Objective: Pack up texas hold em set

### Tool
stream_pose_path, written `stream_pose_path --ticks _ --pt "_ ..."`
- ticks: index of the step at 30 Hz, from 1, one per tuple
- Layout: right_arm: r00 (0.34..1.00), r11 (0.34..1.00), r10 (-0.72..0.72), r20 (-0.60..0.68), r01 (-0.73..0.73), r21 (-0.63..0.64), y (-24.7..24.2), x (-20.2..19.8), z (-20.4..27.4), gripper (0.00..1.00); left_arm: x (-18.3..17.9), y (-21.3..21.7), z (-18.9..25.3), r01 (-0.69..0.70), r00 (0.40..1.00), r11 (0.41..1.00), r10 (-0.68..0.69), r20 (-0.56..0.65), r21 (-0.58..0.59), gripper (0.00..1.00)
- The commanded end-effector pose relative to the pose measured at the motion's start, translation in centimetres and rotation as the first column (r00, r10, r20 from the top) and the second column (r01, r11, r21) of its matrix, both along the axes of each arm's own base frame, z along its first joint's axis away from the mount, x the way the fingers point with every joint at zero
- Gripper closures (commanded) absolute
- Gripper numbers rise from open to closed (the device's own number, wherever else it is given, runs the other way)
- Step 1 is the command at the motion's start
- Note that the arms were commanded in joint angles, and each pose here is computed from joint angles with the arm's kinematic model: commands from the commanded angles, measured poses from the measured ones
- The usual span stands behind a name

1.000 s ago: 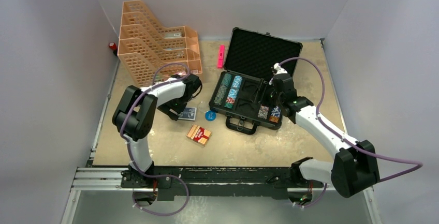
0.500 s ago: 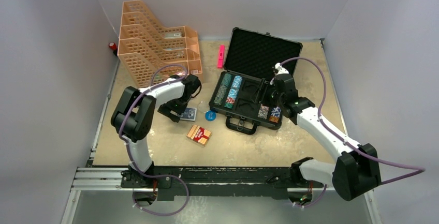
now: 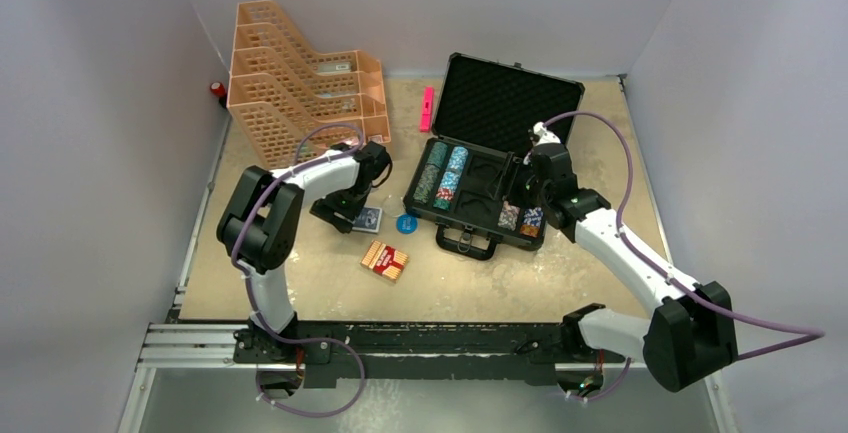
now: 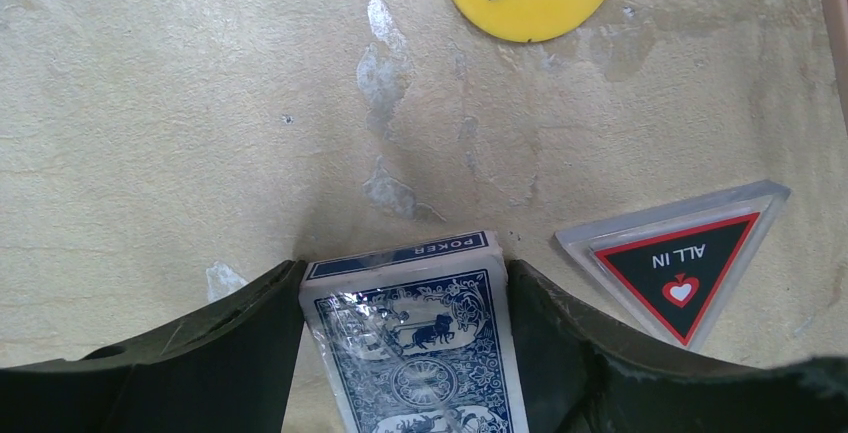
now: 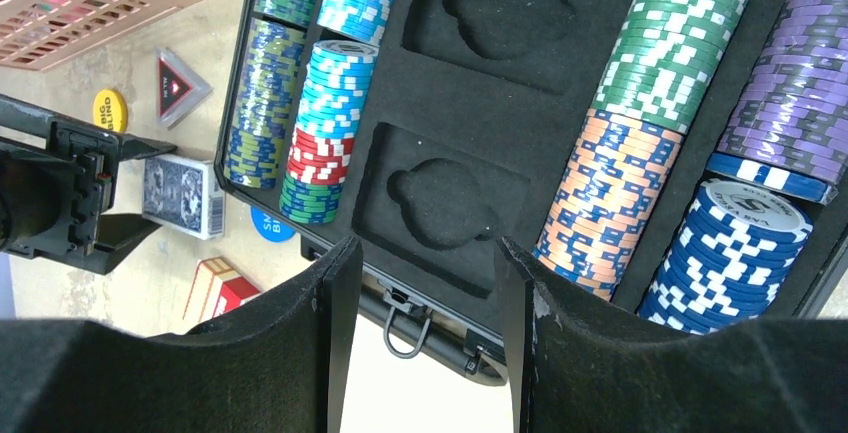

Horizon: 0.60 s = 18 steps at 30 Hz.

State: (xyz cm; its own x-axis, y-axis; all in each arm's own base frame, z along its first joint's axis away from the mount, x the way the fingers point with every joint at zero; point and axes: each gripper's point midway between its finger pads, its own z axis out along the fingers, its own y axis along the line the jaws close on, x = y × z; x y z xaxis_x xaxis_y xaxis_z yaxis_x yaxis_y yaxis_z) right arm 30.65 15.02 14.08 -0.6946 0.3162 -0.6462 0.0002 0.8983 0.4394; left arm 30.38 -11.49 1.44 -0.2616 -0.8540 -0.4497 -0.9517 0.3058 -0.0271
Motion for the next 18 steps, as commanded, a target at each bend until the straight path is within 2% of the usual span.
stream_pose_path --ticks 1,5,11,14,18 --pt "0.998 1.000 -0.012 0.066 0.010 0.018 0.3 1.0 2.5 0.46 -0.9 -1.8 -2.2 -0.012 0.999 0.997 0.009 -0.052 -0.075 0.43" --pt "0.997 0.999 0.024 0.074 -0.026 0.027 0.9 1.0 2.6 0.46 -0.2 -1.3 0.0 -0.005 1.000 0.998 0.004 -0.001 -0.060 0.47" --pt "0.977 0.979 0.155 0.145 -0.171 0.110 4.0 0.7 4.3 0.46 0.6 -1.9 5.4 0.014 0.990 0.990 0.007 0.144 -0.144 0.47" --pt "0.962 0.962 0.197 0.188 -0.227 0.152 6.0 0.6 5.6 0.42 0.9 -2.8 7.3 0.031 0.978 0.973 0.017 0.206 -0.228 0.47" --pt "0.937 0.933 0.236 0.258 -0.293 0.211 9.3 0.2 7.5 0.32 1.2 -3.9 8.9 0.053 0.967 0.949 0.029 0.253 -0.310 0.50"
